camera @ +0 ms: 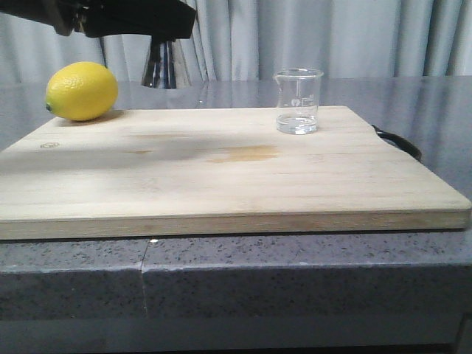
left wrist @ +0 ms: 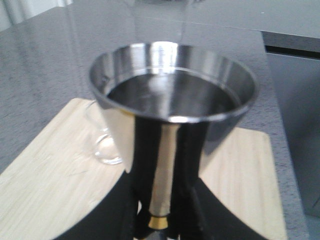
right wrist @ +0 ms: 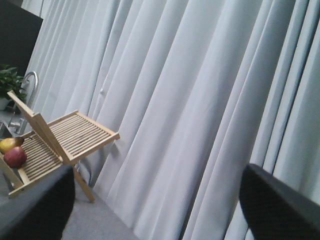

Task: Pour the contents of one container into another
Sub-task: 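Lower the filled jigger onto the board with the left gripper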

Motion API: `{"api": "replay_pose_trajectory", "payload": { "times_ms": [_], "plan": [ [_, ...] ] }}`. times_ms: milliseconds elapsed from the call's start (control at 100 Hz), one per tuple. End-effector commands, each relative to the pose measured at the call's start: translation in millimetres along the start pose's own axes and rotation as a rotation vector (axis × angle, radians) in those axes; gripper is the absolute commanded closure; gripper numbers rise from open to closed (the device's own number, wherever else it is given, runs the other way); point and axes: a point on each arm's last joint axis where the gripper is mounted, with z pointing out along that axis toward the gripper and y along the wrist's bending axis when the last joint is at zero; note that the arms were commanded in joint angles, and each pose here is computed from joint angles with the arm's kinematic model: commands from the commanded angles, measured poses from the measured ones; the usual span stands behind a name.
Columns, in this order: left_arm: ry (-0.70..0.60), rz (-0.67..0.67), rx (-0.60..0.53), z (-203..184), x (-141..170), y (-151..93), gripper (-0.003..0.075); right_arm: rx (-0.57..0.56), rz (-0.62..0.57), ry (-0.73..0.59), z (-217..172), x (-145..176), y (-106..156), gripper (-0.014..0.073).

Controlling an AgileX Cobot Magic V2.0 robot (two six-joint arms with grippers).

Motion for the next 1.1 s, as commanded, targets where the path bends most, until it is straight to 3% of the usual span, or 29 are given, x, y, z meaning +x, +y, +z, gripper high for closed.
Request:
{"api": "replay_pose_trajectory", "payload": {
  "times_ms": [0,380,1090],
  "plan": [
    [-0.135,0.015,-0.029,-10.7,-23.4,3.7,0.0739,0.016,-0.057,-0.129,-5.5,-41.7,0.3,-0.0009],
    [-0.209,-0.031,-0.122,-26.0,7.1,25.1,0.0740,0.074,-0.134,-0.157,-23.6,-83.3,8.0,-0.0009],
    [-0.135,-0.051,-0.164,-23.5,49.8,18.9,0.0740,0.094,-0.134,-0.132,-24.1,-82.5,6.5,-0.0009]
  ]
}}
